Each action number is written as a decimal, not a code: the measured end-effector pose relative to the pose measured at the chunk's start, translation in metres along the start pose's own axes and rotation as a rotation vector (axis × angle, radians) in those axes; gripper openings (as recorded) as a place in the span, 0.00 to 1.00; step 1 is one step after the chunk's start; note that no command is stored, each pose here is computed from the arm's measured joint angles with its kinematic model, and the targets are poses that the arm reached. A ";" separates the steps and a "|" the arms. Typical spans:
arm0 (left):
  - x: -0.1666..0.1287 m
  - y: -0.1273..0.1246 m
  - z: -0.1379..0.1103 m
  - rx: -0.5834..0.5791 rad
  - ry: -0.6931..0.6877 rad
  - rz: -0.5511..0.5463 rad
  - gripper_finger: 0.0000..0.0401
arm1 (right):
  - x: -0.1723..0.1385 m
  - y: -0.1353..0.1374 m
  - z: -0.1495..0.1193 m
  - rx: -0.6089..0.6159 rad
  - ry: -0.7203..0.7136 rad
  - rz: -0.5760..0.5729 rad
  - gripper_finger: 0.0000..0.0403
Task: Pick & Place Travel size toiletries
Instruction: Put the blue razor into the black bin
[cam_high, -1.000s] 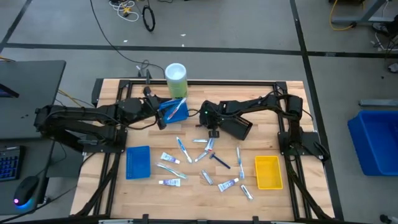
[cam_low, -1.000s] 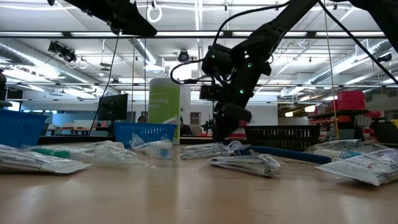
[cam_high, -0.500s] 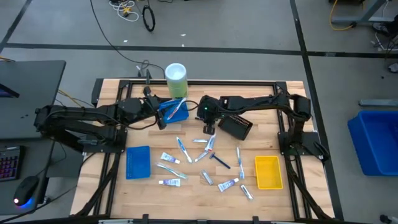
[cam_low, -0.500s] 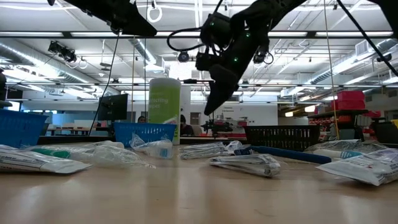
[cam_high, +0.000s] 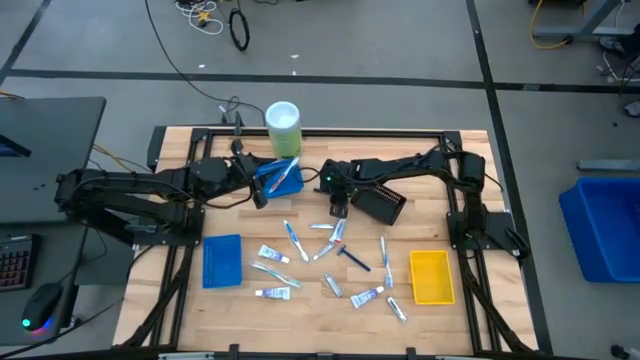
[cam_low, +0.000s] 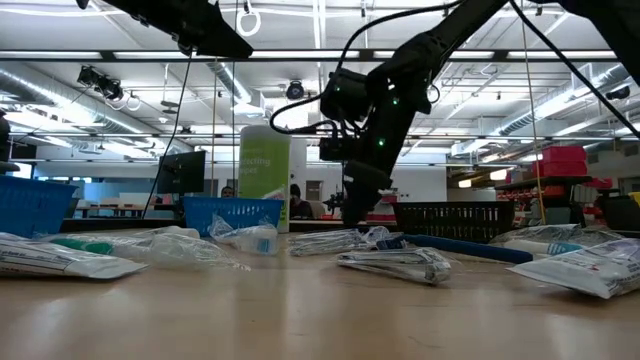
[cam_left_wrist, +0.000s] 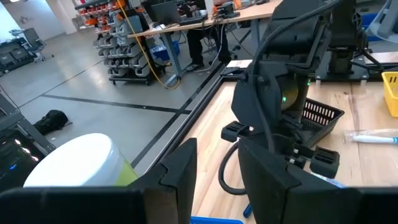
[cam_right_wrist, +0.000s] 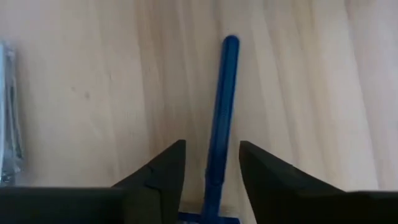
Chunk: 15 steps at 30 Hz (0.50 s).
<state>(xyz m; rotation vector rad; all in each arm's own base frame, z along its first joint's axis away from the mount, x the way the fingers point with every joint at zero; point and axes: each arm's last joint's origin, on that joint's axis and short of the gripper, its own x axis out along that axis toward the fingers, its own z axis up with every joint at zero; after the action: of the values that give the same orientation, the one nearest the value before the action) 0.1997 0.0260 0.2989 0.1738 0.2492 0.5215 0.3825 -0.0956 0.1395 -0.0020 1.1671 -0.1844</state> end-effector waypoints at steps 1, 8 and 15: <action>0.000 0.000 0.000 0.000 0.000 0.001 0.32 | 0.003 0.000 -0.001 0.001 0.011 0.002 0.41; 0.000 0.000 0.000 -0.001 0.001 0.002 0.32 | 0.009 0.001 -0.002 0.017 0.022 0.007 0.34; 0.000 0.000 0.000 0.004 0.001 0.002 0.32 | 0.009 0.002 -0.003 0.014 0.023 0.014 0.16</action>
<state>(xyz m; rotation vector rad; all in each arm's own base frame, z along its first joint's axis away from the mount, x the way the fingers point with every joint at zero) 0.1997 0.0260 0.2989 0.1782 0.2508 0.5232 0.3840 -0.0950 0.1297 0.0211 1.1879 -0.1803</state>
